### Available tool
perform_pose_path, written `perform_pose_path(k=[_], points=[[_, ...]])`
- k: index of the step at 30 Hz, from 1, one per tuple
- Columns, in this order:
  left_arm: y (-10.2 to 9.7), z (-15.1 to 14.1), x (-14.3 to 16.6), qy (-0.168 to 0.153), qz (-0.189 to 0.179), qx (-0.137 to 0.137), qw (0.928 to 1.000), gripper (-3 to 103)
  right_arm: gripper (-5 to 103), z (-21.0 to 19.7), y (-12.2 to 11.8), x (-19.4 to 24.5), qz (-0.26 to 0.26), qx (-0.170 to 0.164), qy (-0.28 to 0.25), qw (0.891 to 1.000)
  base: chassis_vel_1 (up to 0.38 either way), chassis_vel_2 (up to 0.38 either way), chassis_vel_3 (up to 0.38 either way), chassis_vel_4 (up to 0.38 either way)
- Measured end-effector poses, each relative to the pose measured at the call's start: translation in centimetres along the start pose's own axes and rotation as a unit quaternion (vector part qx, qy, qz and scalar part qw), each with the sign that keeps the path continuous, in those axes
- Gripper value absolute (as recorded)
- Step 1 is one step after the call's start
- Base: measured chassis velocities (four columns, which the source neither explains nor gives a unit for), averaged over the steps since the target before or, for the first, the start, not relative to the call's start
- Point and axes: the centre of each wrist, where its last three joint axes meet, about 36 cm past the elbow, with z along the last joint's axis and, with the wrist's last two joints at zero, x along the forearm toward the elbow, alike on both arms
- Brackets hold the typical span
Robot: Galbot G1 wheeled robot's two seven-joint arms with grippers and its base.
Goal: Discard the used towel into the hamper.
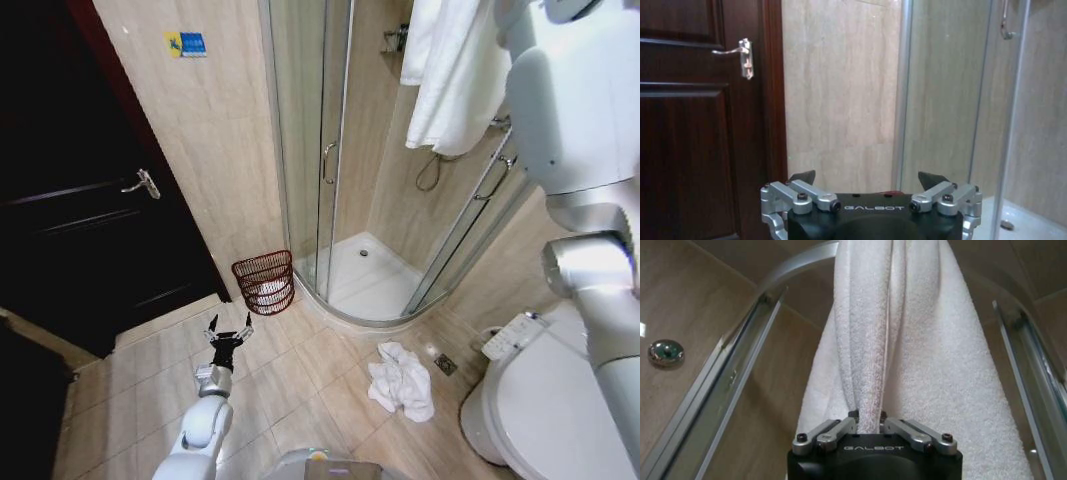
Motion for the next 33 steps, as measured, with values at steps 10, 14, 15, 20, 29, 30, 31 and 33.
perform_pose_path(k=[10,14,15,20,29,30,31,33], points=[[0.6,-0.2,0.0,-0.002,-0.006,0.000,1.0000,100,7,2.7,-0.3,1.7,0.002,0.000,0.016,1.000,0.000,0.000,0.000,0.000],[0.4,-0.3,0.0,-0.003,-0.005,0.001,1.0000,100,7,3.6,-0.3,2.1,0.001,-0.001,0.022,1.000,0.000,0.000,0.000,0.000],[0.4,-0.3,0.0,-0.003,-0.005,0.001,1.0000,100,7,3.6,-0.3,2.1,0.001,-0.001,0.022,1.000,0.000,0.000,0.000,0.000],[0.4,-0.2,0.1,-0.001,-0.004,0.000,1.0000,100,7,4.3,-0.5,2.6,0.002,-0.001,0.027,1.000,0.000,0.000,0.000,0.000],[0.7,-0.7,-0.3,-0.007,-0.003,-0.005,1.0000,100,7,5.5,-1.1,3.6,0.003,-0.003,0.033,0.999,0.000,0.000,0.000,0.000],[0.6,-0.7,-0.3,-0.007,-0.003,-0.005,1.0000,100,7,5.6,-1.2,3.7,0.003,-0.003,0.034,0.999,0.000,0.000,0.000,0.000],[0.5,-0.6,-0.3,-0.007,-0.002,-0.005,1.0000,100,7,5.7,-1.3,3.7,0.004,-0.004,0.035,0.999,0.000,0.000,0.000,0.000],[0.4,-0.6,-0.2,-0.006,-0.002,-0.005,1.0000,100,7,5.8,-1.4,3.8,0.005,-0.004,0.035,0.999,0.000,0.000,0.000,0.000]])
